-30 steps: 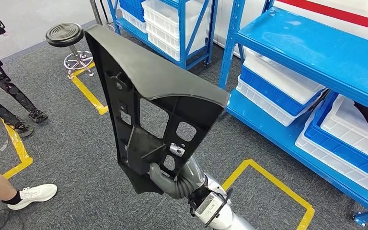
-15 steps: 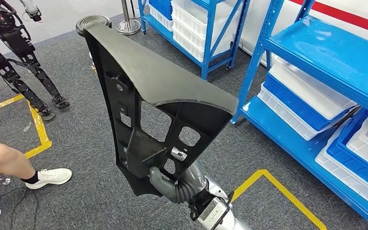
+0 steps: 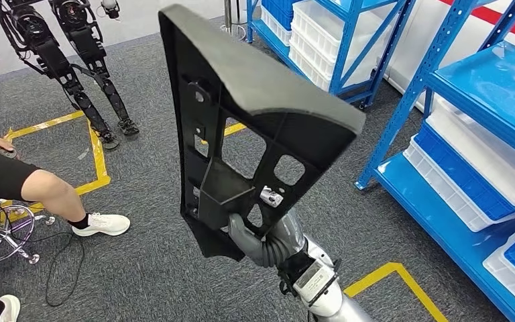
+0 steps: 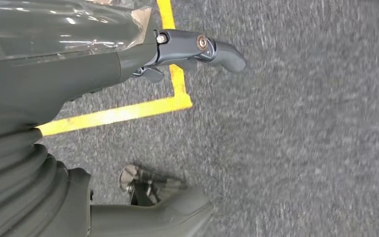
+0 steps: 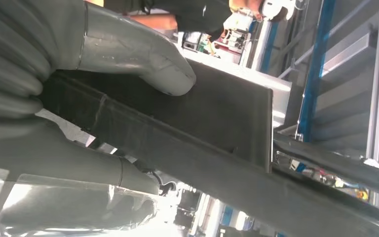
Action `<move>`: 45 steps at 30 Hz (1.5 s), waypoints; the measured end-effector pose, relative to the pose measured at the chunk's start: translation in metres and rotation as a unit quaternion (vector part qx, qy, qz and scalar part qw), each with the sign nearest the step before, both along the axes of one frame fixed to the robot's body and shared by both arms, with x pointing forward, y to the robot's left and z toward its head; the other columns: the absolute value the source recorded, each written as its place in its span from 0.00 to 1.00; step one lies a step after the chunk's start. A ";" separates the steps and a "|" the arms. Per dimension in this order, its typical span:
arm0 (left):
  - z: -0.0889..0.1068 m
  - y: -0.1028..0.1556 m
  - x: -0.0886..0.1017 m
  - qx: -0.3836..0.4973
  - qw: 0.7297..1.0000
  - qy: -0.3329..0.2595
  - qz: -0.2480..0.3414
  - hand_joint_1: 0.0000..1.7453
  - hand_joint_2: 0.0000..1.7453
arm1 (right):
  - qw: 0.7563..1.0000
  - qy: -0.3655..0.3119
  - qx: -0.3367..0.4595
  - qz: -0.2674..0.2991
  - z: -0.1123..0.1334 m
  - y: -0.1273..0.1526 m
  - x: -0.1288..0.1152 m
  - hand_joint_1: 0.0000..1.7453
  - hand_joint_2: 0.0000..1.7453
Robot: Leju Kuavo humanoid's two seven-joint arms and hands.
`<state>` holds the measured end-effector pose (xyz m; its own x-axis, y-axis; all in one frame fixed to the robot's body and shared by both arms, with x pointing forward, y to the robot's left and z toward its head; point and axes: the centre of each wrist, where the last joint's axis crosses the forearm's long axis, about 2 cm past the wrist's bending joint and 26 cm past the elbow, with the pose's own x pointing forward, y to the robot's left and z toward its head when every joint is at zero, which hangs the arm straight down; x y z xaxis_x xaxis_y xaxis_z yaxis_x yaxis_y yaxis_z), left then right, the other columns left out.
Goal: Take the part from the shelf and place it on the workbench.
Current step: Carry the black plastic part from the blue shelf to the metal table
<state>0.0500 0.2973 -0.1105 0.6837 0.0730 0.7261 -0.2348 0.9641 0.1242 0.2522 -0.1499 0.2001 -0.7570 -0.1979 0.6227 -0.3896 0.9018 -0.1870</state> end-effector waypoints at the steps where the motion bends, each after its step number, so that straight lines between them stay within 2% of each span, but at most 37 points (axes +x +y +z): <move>1: 0.000 0.000 0.001 0.000 1.000 0.000 -0.002 0.00 1.00 | 1.000 -0.002 0.002 -0.002 0.003 0.000 0.003 1.00 1.00; 5: 0.002 -0.002 0.012 0.001 1.000 -0.005 -0.006 0.00 1.00 | 1.000 -0.005 0.006 -0.007 0.011 -0.002 0.009 1.00 1.00; 20: 0.003 -0.002 0.022 0.001 1.000 -0.007 -0.009 0.00 1.00 | 1.000 -0.014 0.009 -0.008 0.019 -0.003 0.017 1.00 1.00; 30: 0.003 -0.005 0.020 0.006 1.000 0.005 -0.012 0.00 1.00 | 1.000 -0.013 0.005 -0.010 0.020 -0.003 0.022 1.00 1.00; 45: 0.003 -0.008 0.021 0.015 1.000 0.010 -0.021 0.00 1.00 | 1.000 -0.012 0.006 -0.020 0.009 -0.006 0.016 1.00 1.00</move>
